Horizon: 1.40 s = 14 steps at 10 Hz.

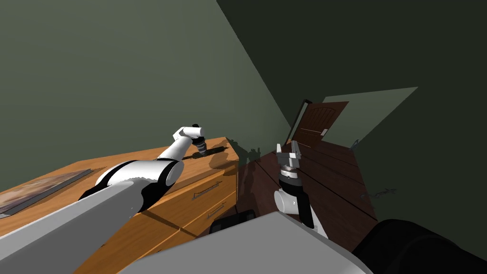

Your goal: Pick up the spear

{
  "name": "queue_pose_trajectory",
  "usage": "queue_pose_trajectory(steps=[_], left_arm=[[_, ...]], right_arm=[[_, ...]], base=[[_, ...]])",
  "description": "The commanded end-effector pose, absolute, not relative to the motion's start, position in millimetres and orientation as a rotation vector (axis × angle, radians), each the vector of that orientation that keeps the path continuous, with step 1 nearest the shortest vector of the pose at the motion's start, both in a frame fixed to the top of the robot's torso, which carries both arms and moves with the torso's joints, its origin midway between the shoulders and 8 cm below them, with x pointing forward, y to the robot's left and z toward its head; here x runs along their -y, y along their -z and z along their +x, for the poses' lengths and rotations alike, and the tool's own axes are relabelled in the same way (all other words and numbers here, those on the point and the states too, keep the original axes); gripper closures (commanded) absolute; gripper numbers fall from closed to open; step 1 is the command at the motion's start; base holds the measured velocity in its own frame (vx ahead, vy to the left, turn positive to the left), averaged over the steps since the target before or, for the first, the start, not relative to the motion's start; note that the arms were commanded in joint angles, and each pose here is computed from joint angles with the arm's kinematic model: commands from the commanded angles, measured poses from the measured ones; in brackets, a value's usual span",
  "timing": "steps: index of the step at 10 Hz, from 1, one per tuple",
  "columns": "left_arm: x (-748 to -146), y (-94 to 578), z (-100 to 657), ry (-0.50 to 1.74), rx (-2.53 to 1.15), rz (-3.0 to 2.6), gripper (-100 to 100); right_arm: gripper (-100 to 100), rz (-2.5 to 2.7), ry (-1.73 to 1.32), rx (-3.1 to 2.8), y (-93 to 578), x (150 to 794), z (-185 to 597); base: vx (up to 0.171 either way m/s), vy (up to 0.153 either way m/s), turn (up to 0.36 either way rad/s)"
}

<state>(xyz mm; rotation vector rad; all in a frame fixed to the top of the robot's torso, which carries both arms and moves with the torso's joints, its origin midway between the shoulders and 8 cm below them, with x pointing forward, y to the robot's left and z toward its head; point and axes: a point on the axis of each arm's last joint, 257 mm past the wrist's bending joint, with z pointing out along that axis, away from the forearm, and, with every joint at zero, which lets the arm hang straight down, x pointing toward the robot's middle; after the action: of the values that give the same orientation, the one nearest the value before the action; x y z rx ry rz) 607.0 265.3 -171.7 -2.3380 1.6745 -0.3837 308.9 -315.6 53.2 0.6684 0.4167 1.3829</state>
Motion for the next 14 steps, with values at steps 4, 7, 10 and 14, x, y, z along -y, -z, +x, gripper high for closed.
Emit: queue_pose_trajectory(steps=[4,7,10,14], left_arm=[[-290,168,599,0.419,-1.661,-2.33,-100],[-314,170,589,0.421,-1.65,-2.337,-100],[-338,172,577,0.42,-1.639,-2.34,-100],[-386,177,548,0.391,-1.62,-2.352,-100]], right_arm=[[0,0.668,-1.383,-0.417,-53,316,309],[0,0.668,-1.383,-0.417,-53,316,309],[0,0.668,-1.383,-0.417,-53,316,309],[0,0.668,-1.383,-0.417,-53,316,309]], base=[[0.025,-0.048,-0.016],[0.037,-0.076,-0.022],[0.035,-0.057,-0.024],[0.027,-0.062,-0.023]])
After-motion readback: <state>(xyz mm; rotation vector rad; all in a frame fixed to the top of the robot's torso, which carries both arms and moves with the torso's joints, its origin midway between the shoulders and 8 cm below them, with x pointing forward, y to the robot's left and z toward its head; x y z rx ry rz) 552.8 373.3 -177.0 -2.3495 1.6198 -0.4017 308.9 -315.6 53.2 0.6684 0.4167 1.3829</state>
